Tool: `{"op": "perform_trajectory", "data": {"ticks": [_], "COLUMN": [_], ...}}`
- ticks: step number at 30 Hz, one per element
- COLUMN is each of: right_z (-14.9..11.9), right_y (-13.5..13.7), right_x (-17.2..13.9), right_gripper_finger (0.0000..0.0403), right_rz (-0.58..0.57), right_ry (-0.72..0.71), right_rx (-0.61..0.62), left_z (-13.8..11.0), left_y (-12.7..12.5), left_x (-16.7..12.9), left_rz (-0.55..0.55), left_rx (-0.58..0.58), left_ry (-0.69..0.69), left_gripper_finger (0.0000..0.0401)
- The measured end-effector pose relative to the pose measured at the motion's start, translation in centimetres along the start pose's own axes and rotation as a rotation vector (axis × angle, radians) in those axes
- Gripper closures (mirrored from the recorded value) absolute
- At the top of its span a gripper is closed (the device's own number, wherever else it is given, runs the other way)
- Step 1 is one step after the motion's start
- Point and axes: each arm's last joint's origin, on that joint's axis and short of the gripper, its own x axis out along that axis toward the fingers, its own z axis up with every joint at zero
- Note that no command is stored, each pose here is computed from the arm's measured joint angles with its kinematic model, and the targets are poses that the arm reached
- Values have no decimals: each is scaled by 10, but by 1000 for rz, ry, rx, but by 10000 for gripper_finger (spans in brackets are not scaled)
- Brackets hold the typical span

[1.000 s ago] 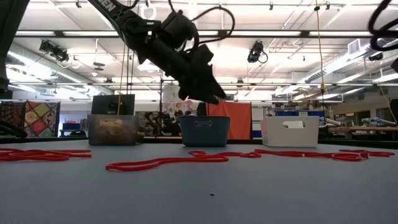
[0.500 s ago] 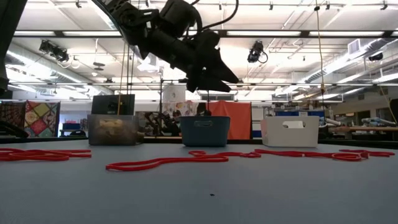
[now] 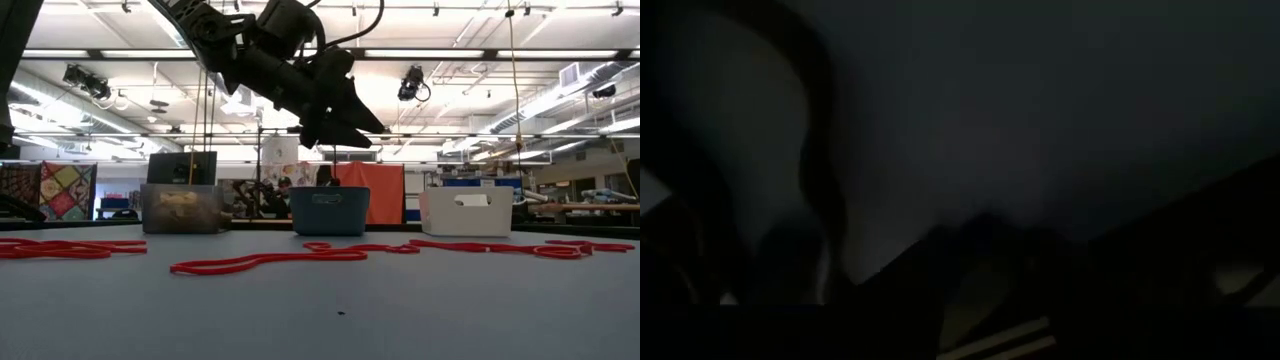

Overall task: Sort rubber bands into baskets
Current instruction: Put the black rubber band into the blue bin

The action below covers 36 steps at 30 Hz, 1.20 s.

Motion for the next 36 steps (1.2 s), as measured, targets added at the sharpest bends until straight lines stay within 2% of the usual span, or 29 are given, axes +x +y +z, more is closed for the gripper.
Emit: {"op": "perform_trajectory", "data": {"ticks": [4, 9, 16, 19, 28, 32, 36], "right_z": [1, 1, 6, 13, 35, 45, 57], "right_y": [0, 8, 17, 18, 20, 19, 20], "right_x": [0, -6, -20, -28, -48, -58, -67], "right_gripper_finger": [289, 384, 391, 392, 392, 392, 392], "right_rz": [0, 36, 73, 61, 78, 62, 29], "right_ry": [-12, -90, -297, -468, -1167, -1382, -1516], "right_rx": [20, 8, -22, -15, 64, 116, 149], "left_z": [0, 0, 2, 7, 9, 9, 7], "left_y": [-1, -1, -2, -9, -44, -57, -63], "left_x": [0, 0, 0, 0, 0, 0, 1], "left_rz": [-1, 0, -22, -74, -181, -210, -219], "left_rx": [-12, -18, 8, 17, 83, 99, 107], "left_ry": [0, 0, -25, -70, -160, -181, -189], "left_gripper_finger": [137, 137, 137, 137, 137, 137, 137]}}
